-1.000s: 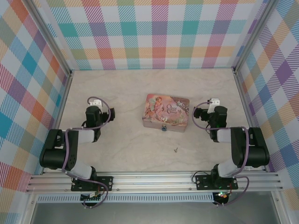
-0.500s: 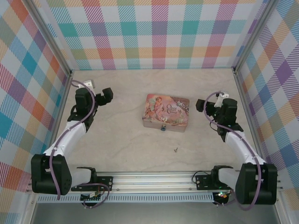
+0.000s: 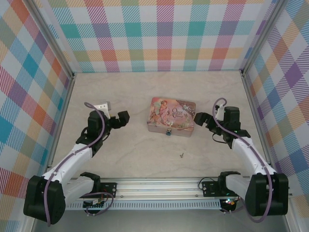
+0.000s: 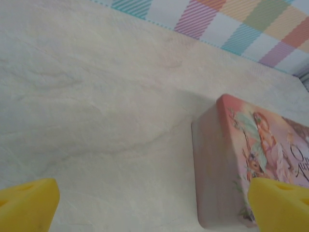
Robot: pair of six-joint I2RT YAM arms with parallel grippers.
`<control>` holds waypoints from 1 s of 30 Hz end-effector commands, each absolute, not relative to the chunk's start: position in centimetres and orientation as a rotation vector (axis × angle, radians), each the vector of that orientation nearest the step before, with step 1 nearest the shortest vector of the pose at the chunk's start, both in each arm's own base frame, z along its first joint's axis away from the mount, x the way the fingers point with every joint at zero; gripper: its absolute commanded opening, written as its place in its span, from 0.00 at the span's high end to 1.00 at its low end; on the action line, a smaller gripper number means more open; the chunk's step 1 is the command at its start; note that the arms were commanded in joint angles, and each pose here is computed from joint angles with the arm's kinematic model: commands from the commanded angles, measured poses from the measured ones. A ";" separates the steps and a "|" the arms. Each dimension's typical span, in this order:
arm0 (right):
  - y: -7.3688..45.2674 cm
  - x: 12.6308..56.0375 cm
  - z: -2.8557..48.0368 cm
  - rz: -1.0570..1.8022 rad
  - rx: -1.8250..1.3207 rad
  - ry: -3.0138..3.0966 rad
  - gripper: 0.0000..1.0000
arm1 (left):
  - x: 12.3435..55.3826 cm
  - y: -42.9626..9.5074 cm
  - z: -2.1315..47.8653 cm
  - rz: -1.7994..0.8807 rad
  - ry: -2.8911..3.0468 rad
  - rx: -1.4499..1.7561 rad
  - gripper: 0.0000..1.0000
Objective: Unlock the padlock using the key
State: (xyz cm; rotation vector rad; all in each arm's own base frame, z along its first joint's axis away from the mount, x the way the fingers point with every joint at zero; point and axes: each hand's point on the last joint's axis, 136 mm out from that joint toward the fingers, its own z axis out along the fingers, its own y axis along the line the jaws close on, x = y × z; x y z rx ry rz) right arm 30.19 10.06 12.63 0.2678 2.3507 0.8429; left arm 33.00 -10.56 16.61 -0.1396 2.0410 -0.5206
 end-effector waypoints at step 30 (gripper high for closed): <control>17.6 26.6 9.8 0.677 0.069 2.689 0.11 | 33.9 -11.1 21.0 -0.522 1.923 -0.163 0.00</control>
